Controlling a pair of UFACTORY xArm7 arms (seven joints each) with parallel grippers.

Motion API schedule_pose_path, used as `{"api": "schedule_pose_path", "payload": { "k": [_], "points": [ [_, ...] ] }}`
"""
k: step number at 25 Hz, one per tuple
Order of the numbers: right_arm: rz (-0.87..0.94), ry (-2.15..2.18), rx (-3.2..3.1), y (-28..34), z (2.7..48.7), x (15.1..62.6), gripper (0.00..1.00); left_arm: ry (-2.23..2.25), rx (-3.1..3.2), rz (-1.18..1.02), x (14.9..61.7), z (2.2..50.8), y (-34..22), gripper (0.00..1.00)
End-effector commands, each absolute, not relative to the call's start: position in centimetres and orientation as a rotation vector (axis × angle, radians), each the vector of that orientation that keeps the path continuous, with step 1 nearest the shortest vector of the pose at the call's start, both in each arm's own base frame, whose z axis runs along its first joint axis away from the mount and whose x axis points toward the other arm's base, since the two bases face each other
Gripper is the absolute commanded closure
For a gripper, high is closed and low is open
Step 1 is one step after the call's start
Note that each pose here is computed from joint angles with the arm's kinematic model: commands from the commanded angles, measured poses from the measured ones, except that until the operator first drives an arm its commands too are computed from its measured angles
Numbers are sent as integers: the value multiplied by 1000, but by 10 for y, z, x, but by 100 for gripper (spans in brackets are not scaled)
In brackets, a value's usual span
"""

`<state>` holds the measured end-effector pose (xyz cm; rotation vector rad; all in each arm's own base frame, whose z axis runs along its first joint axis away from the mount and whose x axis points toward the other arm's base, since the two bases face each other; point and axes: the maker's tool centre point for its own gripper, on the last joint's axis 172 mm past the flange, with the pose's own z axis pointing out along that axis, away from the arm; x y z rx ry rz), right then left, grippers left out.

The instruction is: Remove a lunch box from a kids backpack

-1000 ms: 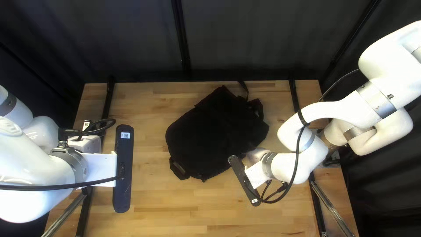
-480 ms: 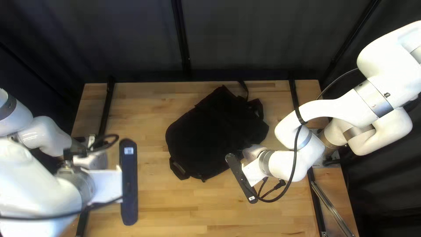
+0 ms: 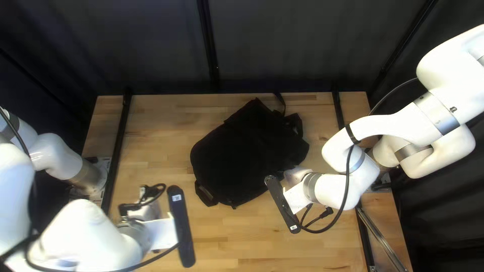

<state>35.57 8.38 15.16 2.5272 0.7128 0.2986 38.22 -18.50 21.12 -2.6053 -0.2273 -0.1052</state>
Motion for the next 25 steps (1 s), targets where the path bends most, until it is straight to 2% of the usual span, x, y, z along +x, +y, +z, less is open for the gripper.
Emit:
{"api": "schedule_pose_path", "payload": {
  "k": [1, 4, 14, 18, 25],
  "points": [
    [298, 707, 2527, 85, 150, 354, 0, -236, -2671, -113, 410, 161, -187, 0],
    [299, 706, 2528, 85, 150, 352, 0, -63, -2722, -70, 404, 174, -185, 0],
    [303, 700, 2528, 80, 152, 348, 0, -77, -2731, -65, 405, 169, -185, 0],
    [300, 696, 2533, 82, 149, 345, 0, 71, -2688, -155, 445, 117, -183, 0],
    [283, 684, 2541, 80, 149, 334, 0, 315, -2679, -301, 514, 71, -190, 0]
  ]
}}
